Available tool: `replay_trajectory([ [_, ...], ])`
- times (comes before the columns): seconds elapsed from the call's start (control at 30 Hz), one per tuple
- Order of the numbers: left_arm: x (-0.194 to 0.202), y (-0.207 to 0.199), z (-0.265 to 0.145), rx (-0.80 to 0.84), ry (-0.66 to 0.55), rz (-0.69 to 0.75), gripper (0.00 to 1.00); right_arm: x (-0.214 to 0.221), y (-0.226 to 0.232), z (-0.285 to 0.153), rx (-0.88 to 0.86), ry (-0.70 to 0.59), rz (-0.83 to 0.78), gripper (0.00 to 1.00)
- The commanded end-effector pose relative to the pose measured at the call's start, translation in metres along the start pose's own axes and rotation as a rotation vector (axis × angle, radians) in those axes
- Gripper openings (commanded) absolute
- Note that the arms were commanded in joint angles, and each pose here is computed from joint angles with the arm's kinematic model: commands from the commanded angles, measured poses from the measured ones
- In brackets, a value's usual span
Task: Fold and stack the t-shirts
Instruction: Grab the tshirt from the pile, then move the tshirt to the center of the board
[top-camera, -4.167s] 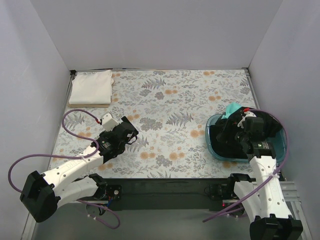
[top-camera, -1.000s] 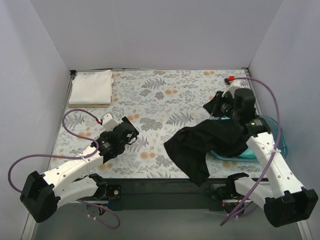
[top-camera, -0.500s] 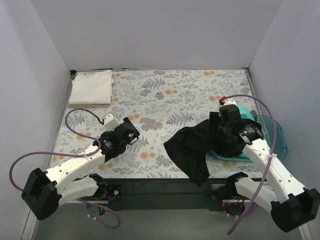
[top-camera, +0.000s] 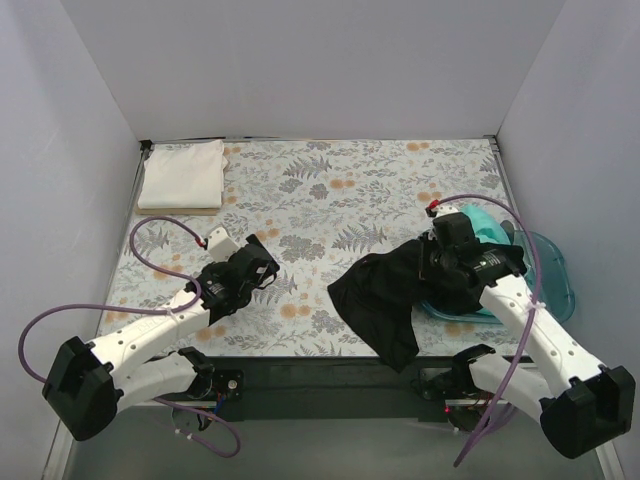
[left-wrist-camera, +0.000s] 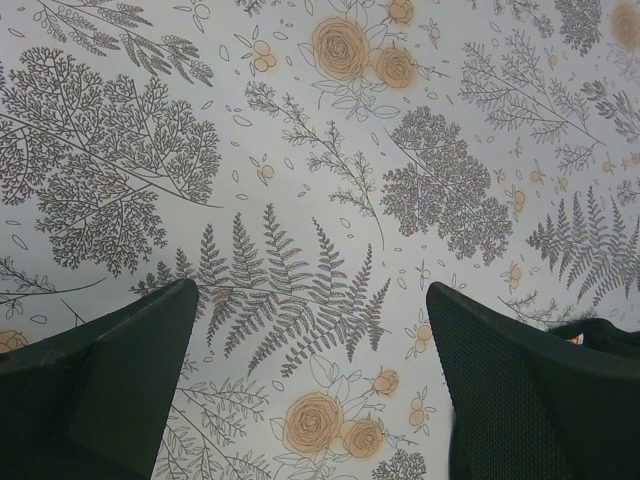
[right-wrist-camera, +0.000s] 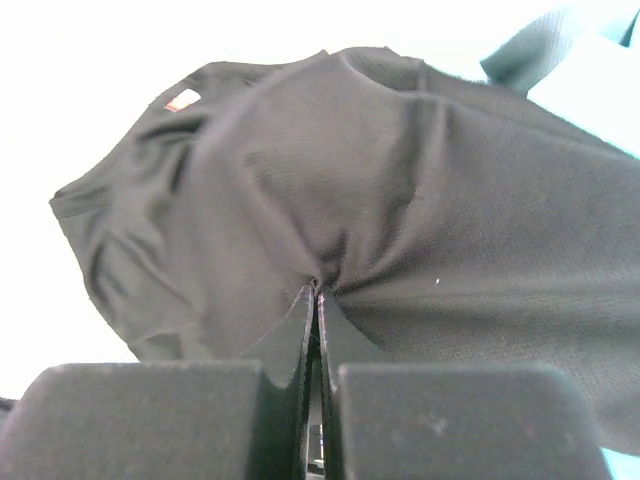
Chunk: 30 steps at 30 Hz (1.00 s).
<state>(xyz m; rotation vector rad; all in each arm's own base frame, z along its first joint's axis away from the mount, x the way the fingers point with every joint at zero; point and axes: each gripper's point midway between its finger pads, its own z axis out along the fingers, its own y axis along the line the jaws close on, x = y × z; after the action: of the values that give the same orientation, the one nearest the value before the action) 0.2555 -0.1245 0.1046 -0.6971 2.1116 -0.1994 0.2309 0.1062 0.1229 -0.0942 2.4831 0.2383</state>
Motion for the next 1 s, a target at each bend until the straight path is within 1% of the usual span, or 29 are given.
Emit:
replay_trajectory([
  [0.0,-0.01,-0.004,-0.004,0.018,-0.032,-0.018,0.98,-0.052,0.025,-0.036,-0.126,-0.201,-0.028,0.01],
  [0.03,-0.01,-0.004,-0.005,0.02,-0.032,-0.018,0.98,-0.06,0.027,-0.043,-0.134,-0.232,-0.027,0.01],
  [0.07,-0.01,-0.004,-0.005,0.02,-0.033,-0.02,0.98,-0.075,0.033,-0.061,-0.166,-0.295,-0.032,0.01],
  [0.13,-0.011,-0.004,-0.005,0.022,-0.034,-0.02,0.98,-0.096,0.043,-0.082,-0.22,-0.377,-0.047,0.01],
  [0.2,-0.012,-0.005,-0.006,0.027,-0.035,-0.026,0.98,-0.123,0.067,-0.117,-0.347,-0.492,-0.079,0.01],
  [0.23,-0.012,-0.005,-0.007,0.03,-0.033,-0.027,0.98,-0.132,0.075,-0.129,-0.391,-0.532,-0.105,0.01],
  [0.27,-0.013,-0.005,-0.008,0.032,-0.036,-0.029,0.98,-0.145,0.091,-0.15,-0.47,-0.576,-0.133,0.01],
  [0.33,-0.012,-0.005,-0.009,0.039,-0.033,-0.03,0.98,-0.164,0.108,-0.163,-0.542,-0.604,-0.163,0.01],
  [0.37,-0.013,-0.006,-0.009,0.041,-0.032,-0.032,0.98,-0.169,0.122,-0.177,-0.621,-0.612,-0.202,0.01],
  [0.4,-0.013,-0.005,-0.011,0.046,-0.032,-0.036,0.98,-0.187,0.133,-0.201,-0.674,-0.675,-0.233,0.01],
  [0.43,-0.014,-0.006,-0.012,0.052,-0.034,-0.041,0.98,-0.194,0.143,-0.212,-0.721,-0.69,-0.258,0.01],
  [0.47,-0.015,-0.006,-0.012,0.055,-0.035,-0.044,0.98,-0.198,0.157,-0.21,-0.781,-0.668,-0.286,0.01],
  [0.5,-0.015,-0.006,-0.013,0.058,-0.036,-0.046,0.98,-0.209,0.165,-0.218,-0.809,-0.698,-0.303,0.01],
  [0.53,-0.018,-0.006,-0.016,0.065,-0.04,-0.051,0.98,-0.219,0.178,-0.238,-0.853,-0.734,-0.327,0.01],
  [0.57,-0.019,-0.006,-0.017,0.068,-0.041,-0.054,0.98,-0.226,0.188,-0.226,-0.863,-0.712,-0.335,0.01],
  [0.6,-0.02,-0.005,-0.019,0.071,-0.045,-0.059,0.98,-0.238,0.197,-0.245,-0.885,-0.755,-0.355,0.01],
  [0.63,-0.02,-0.005,-0.019,0.074,-0.046,-0.063,0.98,-0.24,0.211,-0.233,-0.911,-0.719,-0.371,0.01],
  [0.7,-0.022,-0.004,-0.021,0.081,-0.047,-0.07,0.98,-0.244,0.226,-0.235,-0.949,-0.715,-0.402,0.01],
  [0.73,-0.023,-0.005,-0.023,0.09,-0.048,-0.076,0.98,-0.248,0.233,-0.243,-0.971,-0.731,-0.415,0.01],
  [0.83,-0.025,-0.008,-0.028,0.109,-0.044,-0.087,0.98,-0.254,0.24,-0.212,-0.942,-0.689,-0.388,0.01],
  [0.87,-0.025,-0.006,-0.029,0.106,-0.042,-0.092,0.98,-0.255,0.232,-0.187,-0.87,-0.665,-0.345,0.01],
  [0.9,-0.025,-0.006,-0.029,0.106,-0.042,-0.092,0.98,-0.255,0.232,-0.187,-0.87,-0.662,-0.341,0.01],
  [0.97,-0.025,-0.003,-0.029,0.096,-0.045,-0.102,0.98,-0.241,0.219,-0.145,-0.771,-0.599,-0.298,0.01],
])
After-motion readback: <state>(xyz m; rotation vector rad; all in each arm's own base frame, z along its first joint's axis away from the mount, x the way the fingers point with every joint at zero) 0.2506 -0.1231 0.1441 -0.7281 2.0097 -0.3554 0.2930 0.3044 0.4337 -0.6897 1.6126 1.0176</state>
